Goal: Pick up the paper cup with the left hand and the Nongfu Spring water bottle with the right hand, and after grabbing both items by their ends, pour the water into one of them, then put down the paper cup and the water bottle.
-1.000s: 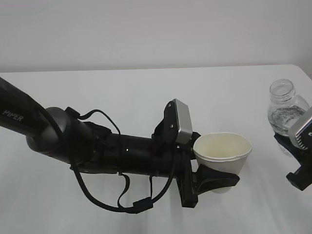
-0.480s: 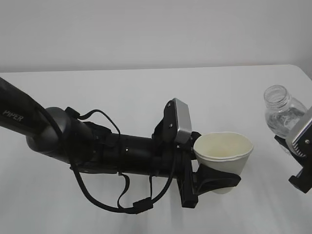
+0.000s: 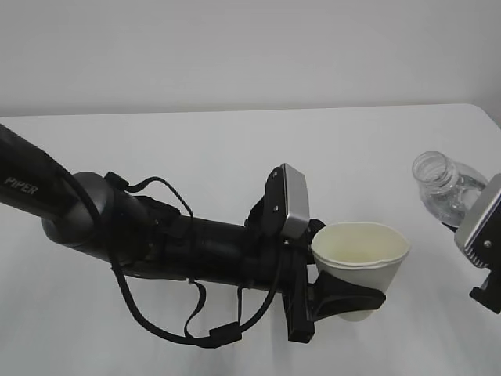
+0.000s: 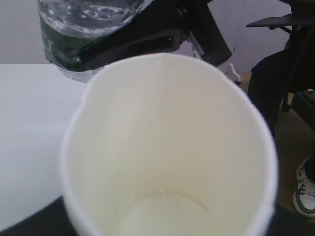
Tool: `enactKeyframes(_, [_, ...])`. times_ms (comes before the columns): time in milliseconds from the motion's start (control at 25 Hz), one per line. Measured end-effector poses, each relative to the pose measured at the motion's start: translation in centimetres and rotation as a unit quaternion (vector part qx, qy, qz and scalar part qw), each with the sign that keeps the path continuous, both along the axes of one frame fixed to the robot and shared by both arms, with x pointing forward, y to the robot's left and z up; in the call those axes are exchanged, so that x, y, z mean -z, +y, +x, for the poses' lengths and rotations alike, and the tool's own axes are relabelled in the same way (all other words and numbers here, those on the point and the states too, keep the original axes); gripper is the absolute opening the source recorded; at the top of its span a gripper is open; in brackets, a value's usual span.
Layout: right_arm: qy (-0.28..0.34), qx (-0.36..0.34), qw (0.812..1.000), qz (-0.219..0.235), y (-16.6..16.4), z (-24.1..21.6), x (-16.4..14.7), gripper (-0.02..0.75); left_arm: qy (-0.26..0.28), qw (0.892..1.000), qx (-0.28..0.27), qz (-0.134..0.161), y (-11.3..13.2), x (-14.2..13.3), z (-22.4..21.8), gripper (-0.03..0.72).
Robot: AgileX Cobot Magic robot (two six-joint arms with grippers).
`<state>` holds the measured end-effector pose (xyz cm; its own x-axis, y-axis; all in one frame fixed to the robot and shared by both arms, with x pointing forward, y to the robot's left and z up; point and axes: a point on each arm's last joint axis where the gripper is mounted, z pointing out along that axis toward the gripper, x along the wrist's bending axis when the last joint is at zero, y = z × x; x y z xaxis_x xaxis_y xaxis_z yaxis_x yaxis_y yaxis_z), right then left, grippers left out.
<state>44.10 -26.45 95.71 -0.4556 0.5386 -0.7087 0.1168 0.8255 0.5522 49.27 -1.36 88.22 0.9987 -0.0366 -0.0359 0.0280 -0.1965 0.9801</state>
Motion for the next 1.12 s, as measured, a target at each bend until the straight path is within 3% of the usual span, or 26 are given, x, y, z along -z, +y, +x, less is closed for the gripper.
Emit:
enactKeyframes(720, [-0.016, -0.035, 0.997, -0.069, 0.0, 0.0, 0.0, 0.356, -0.004, 1.000, 0.027, 0.009, -1.1, 0.2, -1.5, 0.393])
enactKeyframes(1120, [-0.046, -0.043, 0.994, -0.084, 0.1, 0.2, -0.5, 0.356, 0.005, 1.000, 0.004, 0.000, -1.1, 0.0, -1.1, 0.393])
